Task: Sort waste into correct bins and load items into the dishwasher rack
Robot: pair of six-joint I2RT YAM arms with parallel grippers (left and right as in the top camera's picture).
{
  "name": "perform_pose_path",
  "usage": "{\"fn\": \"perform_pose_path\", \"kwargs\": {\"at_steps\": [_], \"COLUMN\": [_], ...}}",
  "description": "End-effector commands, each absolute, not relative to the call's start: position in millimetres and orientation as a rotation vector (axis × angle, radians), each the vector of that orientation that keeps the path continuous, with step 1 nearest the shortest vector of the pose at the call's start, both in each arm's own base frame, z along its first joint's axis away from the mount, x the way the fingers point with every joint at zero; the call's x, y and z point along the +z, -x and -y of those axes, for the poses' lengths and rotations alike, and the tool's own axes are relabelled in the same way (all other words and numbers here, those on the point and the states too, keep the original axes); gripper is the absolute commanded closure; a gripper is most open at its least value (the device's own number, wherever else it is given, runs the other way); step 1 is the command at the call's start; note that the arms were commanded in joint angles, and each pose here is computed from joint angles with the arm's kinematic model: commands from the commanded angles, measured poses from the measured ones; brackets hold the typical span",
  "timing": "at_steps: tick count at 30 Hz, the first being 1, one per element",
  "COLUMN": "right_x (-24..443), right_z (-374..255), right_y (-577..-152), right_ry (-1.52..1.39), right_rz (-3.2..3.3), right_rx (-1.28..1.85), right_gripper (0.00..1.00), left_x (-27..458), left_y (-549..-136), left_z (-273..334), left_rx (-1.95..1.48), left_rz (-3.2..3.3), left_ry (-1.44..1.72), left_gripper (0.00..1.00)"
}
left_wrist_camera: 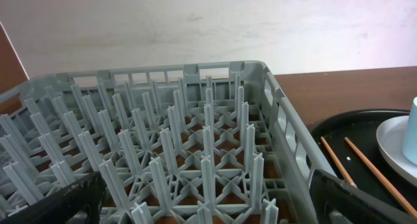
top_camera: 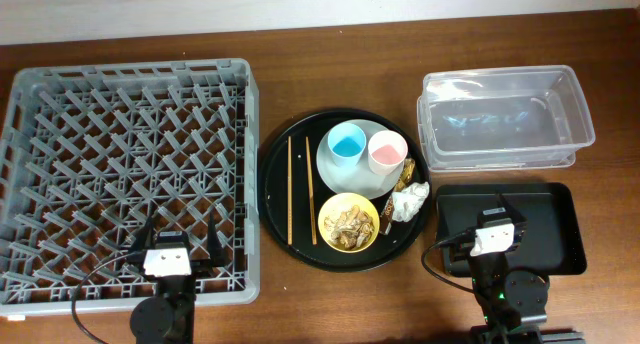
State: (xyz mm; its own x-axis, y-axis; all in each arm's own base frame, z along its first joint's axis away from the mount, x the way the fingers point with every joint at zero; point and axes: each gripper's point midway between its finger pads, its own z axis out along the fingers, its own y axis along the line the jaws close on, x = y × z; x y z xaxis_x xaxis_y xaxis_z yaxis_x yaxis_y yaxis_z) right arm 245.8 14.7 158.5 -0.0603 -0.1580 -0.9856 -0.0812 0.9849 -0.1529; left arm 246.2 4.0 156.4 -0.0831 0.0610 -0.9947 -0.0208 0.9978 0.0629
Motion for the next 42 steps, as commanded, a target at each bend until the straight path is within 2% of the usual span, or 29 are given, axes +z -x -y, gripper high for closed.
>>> {"fn": "perform_pose_path", "kwargs": {"at_steps": [1, 38, 42], "right_x": [156, 156, 156], "right_z": [-15, -15, -15], "right_y": [-246, -246, -246], "right_ry": [0.18, 0.18, 0.18], "right_rz": [-1.638, -1.638, -1.638], "right_rx": [-0.063, -0.063, -0.063], "right_gripper": [0.01, 0.01, 0.01], "left_x": [156, 156, 190], "left_y": [-246, -246, -244], "left_z": [0, 8, 27], "left_rx": [0.058, 0.019, -0.06], "left_rz": [-1.651, -1.648, -1.506], "left_ry": [-0.053, -0.087, -0.172], "left_gripper": [0.01, 0.01, 0.01]}}
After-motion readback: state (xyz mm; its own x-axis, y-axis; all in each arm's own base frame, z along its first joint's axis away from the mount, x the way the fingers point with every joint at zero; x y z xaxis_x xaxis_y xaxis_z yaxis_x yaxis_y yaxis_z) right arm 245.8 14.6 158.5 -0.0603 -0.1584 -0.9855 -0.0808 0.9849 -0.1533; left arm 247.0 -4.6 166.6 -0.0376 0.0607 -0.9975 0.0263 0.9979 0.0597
